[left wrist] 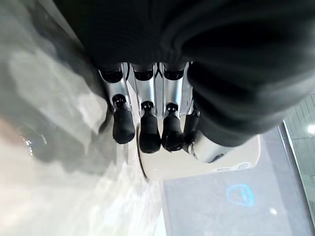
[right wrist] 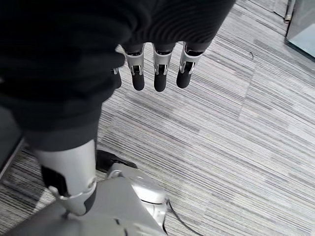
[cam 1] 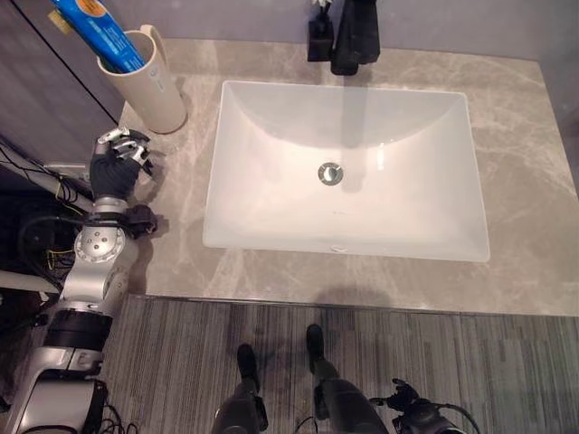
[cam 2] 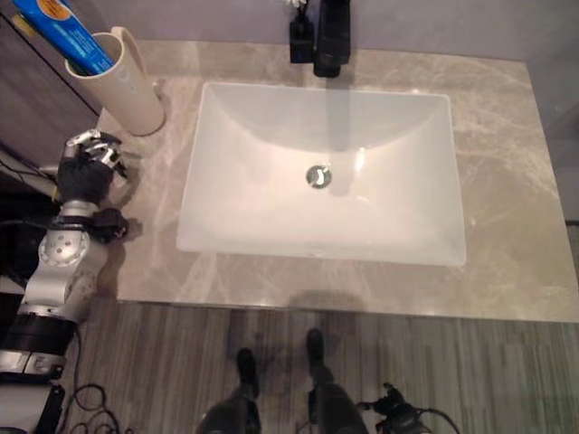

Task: Put brush and paste in cup on sink, flatten towel.

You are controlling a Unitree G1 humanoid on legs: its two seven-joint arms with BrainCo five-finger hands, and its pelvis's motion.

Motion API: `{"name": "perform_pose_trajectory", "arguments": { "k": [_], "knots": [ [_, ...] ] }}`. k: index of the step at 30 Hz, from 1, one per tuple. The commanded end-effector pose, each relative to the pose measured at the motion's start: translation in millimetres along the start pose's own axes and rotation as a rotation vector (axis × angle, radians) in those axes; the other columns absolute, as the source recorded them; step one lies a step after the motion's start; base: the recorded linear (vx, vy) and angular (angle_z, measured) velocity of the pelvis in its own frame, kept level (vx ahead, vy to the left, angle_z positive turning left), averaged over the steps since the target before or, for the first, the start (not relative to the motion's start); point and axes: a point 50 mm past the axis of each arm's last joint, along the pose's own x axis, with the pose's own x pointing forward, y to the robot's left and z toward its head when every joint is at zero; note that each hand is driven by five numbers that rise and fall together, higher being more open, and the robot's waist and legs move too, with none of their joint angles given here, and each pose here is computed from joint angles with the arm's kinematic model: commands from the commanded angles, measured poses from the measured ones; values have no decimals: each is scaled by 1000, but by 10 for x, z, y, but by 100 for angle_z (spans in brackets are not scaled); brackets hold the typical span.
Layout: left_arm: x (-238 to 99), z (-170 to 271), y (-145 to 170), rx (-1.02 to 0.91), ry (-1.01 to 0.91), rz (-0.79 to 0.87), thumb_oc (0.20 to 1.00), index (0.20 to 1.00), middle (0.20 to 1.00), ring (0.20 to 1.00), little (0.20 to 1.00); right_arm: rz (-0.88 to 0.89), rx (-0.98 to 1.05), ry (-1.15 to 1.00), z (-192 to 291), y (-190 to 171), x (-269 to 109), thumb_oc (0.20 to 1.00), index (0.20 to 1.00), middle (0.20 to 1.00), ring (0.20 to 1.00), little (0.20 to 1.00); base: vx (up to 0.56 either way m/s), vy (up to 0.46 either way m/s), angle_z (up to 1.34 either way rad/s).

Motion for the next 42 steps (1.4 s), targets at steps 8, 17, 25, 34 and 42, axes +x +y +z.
{"name": "perform_pose_trajectory", "arguments": {
  "k": [8, 17, 25, 34, 42],
  "knots": [
    [180, -209, 205, 46, 175, 50, 200, 200, 200, 200, 200, 20, -45, 29, -47, 18, -3, 1000, 1000, 1000, 1000, 1000, 6, -2, -3],
    [368, -121, 273, 111, 185, 78, 200, 200, 200, 200, 200, 15, -41, 18, -19, -5, 2, 1000, 1000, 1000, 1000, 1000, 5, 3, -1],
    [431, -125, 239, 95, 188, 112, 200, 200, 200, 200, 200, 19, -37, 4, 14, 32, 0, 1000, 1000, 1000, 1000, 1000, 12, 11, -5],
    [320, -141, 224, 117, 193, 37, 200, 200, 200, 200, 200, 30, -54, 26, -39, 51, -5, 1000, 1000, 1000, 1000, 1000, 10, 13, -4],
    [158, -52, 283, 111, 151, -25, 200, 200, 200, 200, 200, 49, -49, 18, -27, 83, -9, 1000, 1000, 1000, 1000, 1000, 0, 0, 0]
  ]
}}
